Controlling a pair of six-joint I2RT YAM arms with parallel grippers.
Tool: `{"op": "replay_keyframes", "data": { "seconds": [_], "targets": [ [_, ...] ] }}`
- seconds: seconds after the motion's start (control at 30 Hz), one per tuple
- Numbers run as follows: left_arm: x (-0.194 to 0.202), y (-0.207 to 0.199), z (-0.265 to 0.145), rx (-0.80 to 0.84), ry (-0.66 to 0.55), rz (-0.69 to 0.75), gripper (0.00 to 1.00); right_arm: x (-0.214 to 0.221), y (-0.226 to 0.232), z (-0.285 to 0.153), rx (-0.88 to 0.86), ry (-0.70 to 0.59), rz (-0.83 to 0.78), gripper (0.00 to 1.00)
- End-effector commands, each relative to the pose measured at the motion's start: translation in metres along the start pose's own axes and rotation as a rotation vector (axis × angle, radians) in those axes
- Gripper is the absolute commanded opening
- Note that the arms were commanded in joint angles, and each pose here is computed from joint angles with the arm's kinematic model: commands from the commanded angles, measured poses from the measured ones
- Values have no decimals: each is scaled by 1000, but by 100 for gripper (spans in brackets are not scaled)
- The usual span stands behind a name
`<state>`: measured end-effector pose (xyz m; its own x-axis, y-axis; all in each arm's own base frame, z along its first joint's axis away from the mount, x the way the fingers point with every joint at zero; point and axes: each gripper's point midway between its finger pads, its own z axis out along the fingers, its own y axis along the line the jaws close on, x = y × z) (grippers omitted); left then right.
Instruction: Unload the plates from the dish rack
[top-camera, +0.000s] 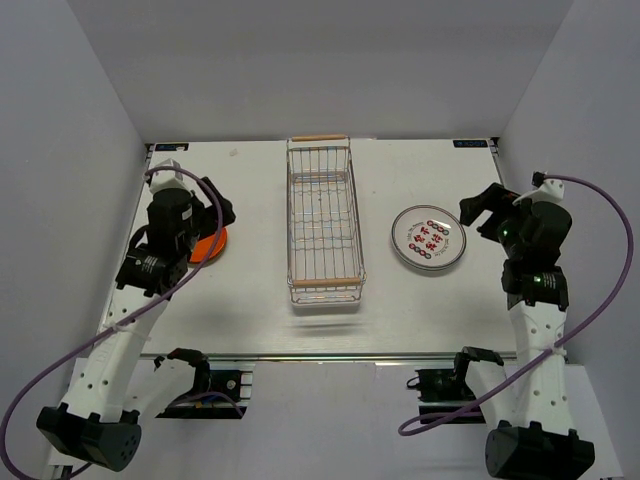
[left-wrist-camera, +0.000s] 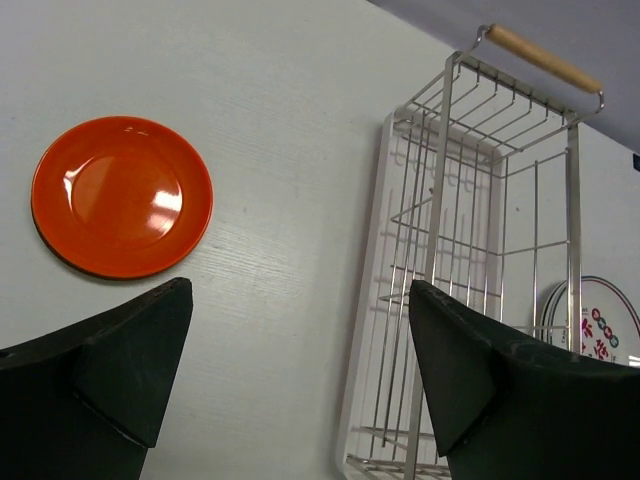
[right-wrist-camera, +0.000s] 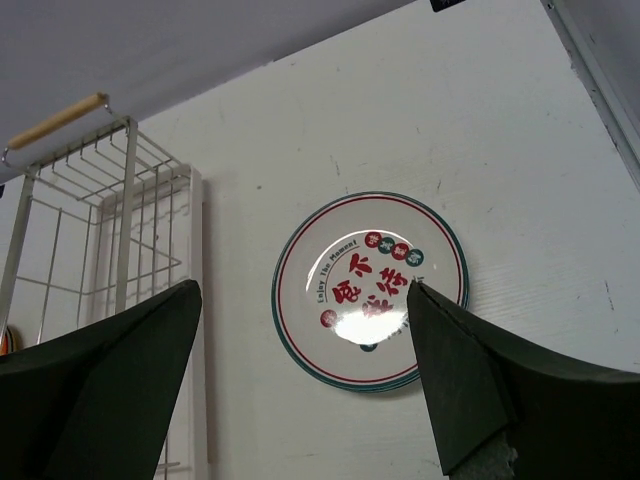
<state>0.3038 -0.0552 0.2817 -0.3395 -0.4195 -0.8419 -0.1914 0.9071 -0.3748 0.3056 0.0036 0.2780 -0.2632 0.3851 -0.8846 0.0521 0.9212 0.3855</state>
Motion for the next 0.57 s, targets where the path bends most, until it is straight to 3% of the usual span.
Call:
{"op": "replay_keyframes", "data": {
  "seconds": [0.0,0.53],
  "targets": [
    [-1,1,-9,1,4,-2,98,3,0,-3,-14,-26,-27,89],
    [-11,5,-21,18,-73,-28,98,16,-10,11,15,37,-25,89]
  ]
}}
